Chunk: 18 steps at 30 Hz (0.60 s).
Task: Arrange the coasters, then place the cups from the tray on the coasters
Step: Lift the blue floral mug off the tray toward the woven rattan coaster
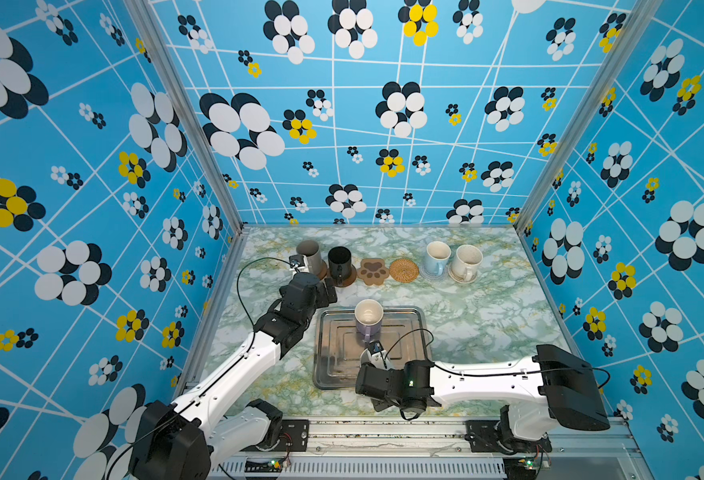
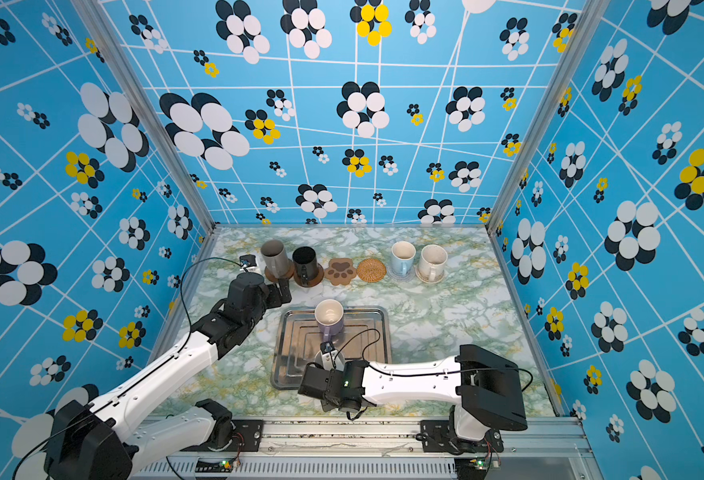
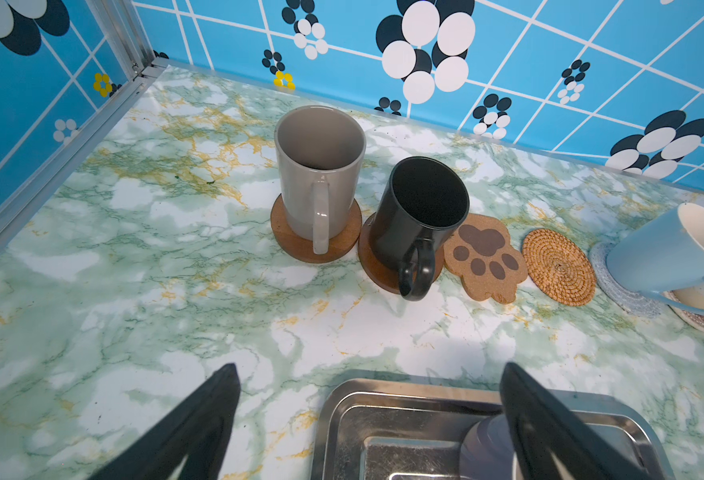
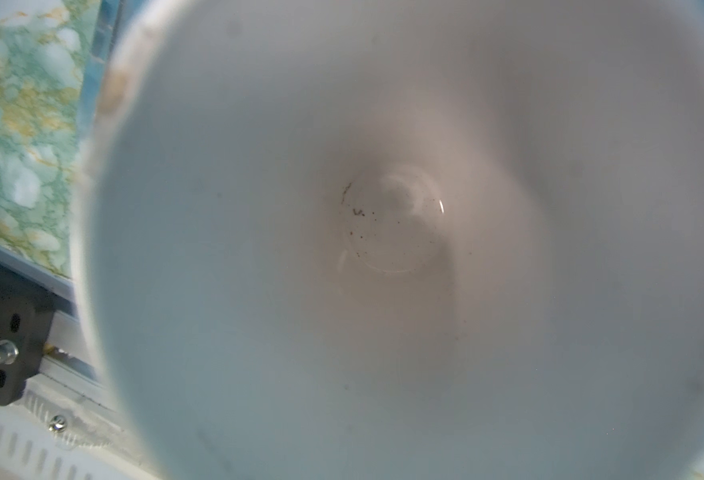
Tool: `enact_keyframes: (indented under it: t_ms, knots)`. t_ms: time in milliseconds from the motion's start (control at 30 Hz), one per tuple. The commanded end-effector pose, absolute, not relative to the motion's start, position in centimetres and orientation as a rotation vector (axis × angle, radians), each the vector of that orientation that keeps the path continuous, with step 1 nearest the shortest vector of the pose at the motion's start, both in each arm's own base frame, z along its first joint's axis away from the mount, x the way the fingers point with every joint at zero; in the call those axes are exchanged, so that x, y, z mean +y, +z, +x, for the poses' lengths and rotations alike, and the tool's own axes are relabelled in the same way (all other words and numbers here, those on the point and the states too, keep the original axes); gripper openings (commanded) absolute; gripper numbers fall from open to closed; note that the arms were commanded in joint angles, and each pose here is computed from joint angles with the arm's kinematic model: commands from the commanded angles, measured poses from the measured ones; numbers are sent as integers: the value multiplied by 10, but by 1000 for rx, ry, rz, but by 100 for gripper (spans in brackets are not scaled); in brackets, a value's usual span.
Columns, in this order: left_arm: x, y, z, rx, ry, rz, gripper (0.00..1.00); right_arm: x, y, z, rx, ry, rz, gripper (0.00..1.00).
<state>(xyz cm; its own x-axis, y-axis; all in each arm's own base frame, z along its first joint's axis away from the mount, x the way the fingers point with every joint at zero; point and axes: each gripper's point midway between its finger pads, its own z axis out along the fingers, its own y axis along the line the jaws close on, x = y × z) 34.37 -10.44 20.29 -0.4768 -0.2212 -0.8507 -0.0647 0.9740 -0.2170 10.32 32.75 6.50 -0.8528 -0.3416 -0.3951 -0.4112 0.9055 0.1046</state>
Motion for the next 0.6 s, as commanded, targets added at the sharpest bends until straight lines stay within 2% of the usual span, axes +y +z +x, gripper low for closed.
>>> enact_keyframes:
  t_ms: [0,567]
  knots:
    - [-101,200,344,2065,-192,-219,99,320,78,110,2664,225,-537,0]
    - [-102,198,346,2071,-198,-221,99,275,106,123,2589,118,-479,0]
